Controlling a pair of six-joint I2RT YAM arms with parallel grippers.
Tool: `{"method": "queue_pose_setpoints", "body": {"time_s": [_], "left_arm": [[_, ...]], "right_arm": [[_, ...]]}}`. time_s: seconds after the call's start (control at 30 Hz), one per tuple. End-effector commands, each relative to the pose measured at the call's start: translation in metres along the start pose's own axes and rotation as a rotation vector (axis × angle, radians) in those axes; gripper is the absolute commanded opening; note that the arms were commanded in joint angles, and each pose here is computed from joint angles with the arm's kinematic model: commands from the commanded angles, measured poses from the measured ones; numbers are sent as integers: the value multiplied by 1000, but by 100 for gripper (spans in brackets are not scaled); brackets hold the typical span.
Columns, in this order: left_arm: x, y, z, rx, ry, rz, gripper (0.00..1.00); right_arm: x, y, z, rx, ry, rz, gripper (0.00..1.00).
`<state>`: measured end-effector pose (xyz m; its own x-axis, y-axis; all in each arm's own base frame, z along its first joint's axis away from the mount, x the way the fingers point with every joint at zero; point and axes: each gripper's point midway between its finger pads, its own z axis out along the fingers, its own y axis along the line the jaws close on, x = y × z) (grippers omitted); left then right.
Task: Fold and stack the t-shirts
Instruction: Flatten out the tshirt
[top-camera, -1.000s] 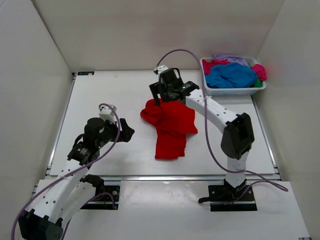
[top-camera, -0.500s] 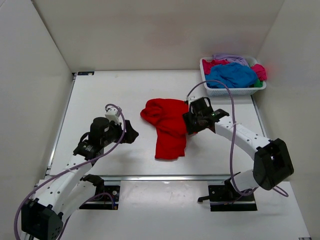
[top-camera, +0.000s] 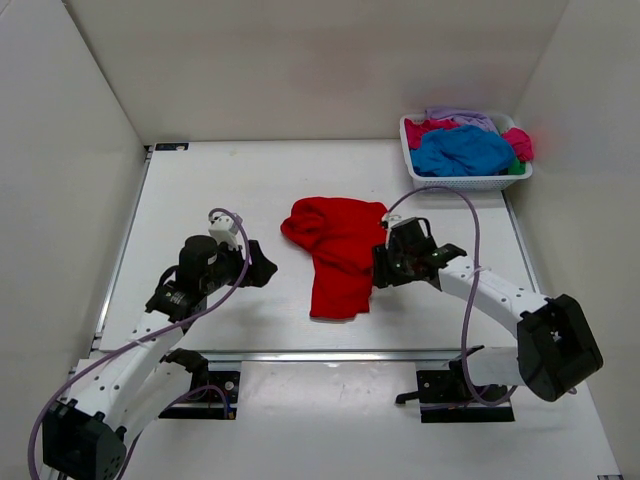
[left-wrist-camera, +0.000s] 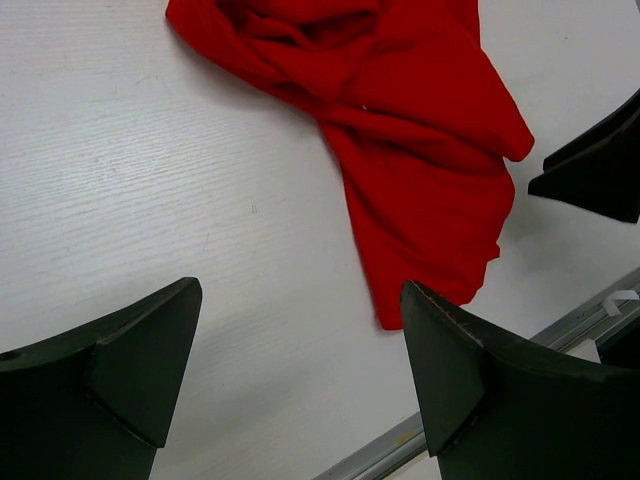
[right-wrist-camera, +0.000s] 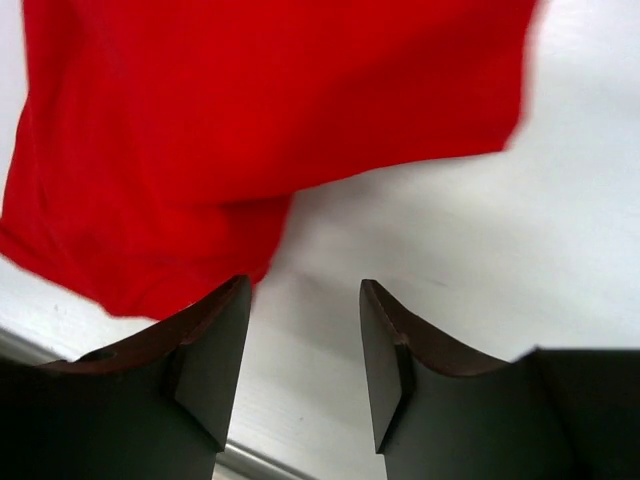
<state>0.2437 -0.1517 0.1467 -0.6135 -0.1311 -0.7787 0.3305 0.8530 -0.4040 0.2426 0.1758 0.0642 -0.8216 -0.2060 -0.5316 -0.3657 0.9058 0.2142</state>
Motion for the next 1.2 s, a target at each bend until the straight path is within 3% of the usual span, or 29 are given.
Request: {"method": "queue_pose_setpoints", "body": {"time_s": [0.0,0.33,0.73,1.1,1.13,1.17], "left_arm": [[-6,-6,-3,31,-30,5,91],[0,-3,0,25,-18,-7,92],[1,3,0,6,-10,2,92],[3,5,0,4,-9,-2,92],[4,6,-1,-4,-6,-7,92],[2,5,-1,2,-15,-1,91]], "right_arm": [[-35,-30,-8,72,-148,86,46],[-51,-69,18,158,-151,255,50],[-59,-77,52,345,-50,229,53],[-27,-80,63,427,88,199,29],[-26,-81,64,432,101,191,24],[-27,-80,63,428,106,192,3]]}}
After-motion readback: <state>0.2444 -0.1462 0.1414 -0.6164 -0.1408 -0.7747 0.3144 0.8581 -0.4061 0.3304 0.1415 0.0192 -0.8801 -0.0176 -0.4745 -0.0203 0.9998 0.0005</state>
